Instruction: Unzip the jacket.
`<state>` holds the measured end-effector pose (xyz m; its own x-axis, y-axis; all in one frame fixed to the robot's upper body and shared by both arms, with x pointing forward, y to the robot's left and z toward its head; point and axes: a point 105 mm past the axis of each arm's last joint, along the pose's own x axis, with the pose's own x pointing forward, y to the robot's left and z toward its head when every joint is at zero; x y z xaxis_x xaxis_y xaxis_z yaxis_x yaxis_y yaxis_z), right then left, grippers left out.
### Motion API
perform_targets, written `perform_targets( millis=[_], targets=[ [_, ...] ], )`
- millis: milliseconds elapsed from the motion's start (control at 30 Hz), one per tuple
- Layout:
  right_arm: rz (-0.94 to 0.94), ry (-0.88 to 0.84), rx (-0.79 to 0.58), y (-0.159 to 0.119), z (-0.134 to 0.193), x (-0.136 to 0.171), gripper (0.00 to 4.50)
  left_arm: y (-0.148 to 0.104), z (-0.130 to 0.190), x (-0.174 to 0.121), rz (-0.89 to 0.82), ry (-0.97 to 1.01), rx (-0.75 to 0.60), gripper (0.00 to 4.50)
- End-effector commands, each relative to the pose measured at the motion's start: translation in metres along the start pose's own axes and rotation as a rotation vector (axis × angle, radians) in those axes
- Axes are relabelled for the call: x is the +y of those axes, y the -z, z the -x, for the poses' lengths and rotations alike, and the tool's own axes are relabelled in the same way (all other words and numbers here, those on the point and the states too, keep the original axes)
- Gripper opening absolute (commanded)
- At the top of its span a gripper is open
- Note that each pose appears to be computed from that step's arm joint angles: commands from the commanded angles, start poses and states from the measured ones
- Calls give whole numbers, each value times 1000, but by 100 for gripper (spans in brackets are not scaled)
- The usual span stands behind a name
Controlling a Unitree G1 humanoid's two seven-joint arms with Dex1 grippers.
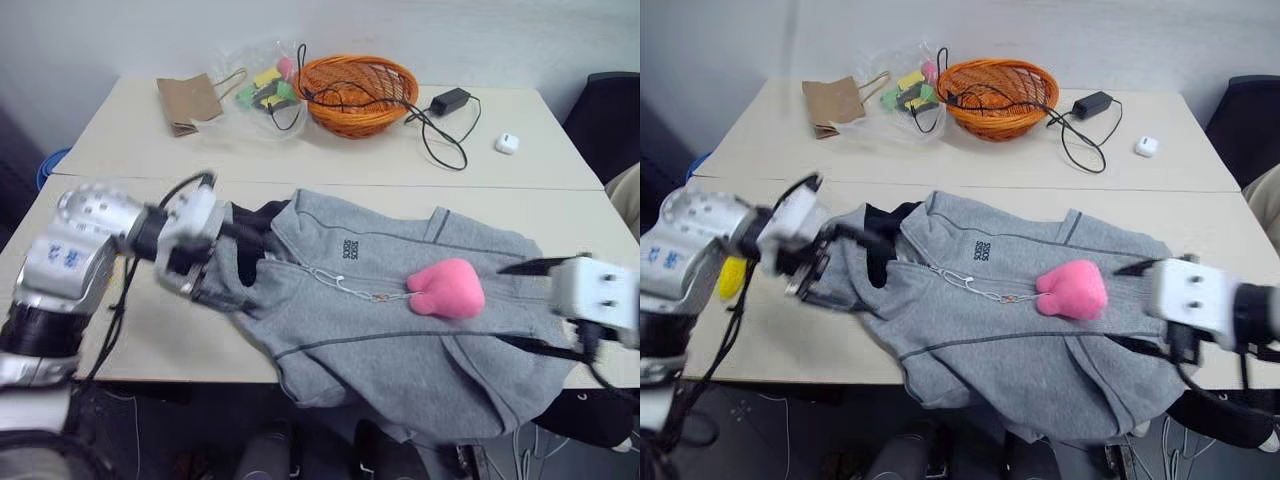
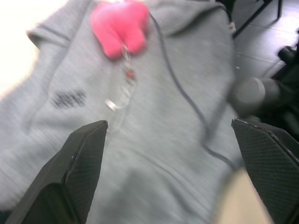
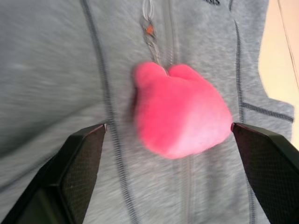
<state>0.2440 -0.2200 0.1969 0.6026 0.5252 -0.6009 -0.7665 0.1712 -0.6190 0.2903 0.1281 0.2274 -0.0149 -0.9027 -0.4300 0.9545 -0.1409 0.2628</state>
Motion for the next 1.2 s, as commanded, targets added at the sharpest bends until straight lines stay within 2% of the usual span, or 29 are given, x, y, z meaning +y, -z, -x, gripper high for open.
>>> perform_targets(
  millis=[33, 233, 267, 333, 400, 433, 467, 533, 700, 767, 967, 1067, 1200],
  targets=[
    [91, 48, 12, 10, -24, -11, 450, 4, -13, 15, -35, -2, 47, 447],
    [169, 27, 10, 17, -57, -17, 450, -5, -27, 39, -86, -18, 42, 447],
    [160, 26, -5, 16, -60, -18, 432, -6, -28, 41, -94, -19, 46, 450],
    [155, 16, -36, 11, -64, -18, 387, -4, -29, 43, -106, -16, 64, 450],
    [145, 1, -56, 9, -65, -15, 324, 1, -29, 44, -117, -8, 95, 450],
    [137, -7, -61, 9, -64, -13, 277, 4, -29, 43, -119, -1, 112, 450],
    [132, -12, -63, 9, -63, -11, 264, 8, -30, 43, -125, 6, 133, 450],
    [127, -16, -64, 10, -62, -10, 199, 14, -31, 43, -137, 22, 163, 450],
    [117, -5, -56, 12, -61, -9, 44, 31, -49, 54, -169, 30, 209, 450],
    [113, 8, -56, 10, -61, -10, 2, 42, -58, 59, -196, 24, 247, 450],
    [116, 31, -64, 3, -61, -13, 2, 78, -74, 58, -170, 57, 331, 450],
    [114, 47, -61, 3, -60, -15, 0, 91, -78, 60, -136, 43, 340, 390],
    [103, 56, -50, 5, -56, -13, 0, 106, -78, 57, -97, 49, 371, 269]
  ],
)
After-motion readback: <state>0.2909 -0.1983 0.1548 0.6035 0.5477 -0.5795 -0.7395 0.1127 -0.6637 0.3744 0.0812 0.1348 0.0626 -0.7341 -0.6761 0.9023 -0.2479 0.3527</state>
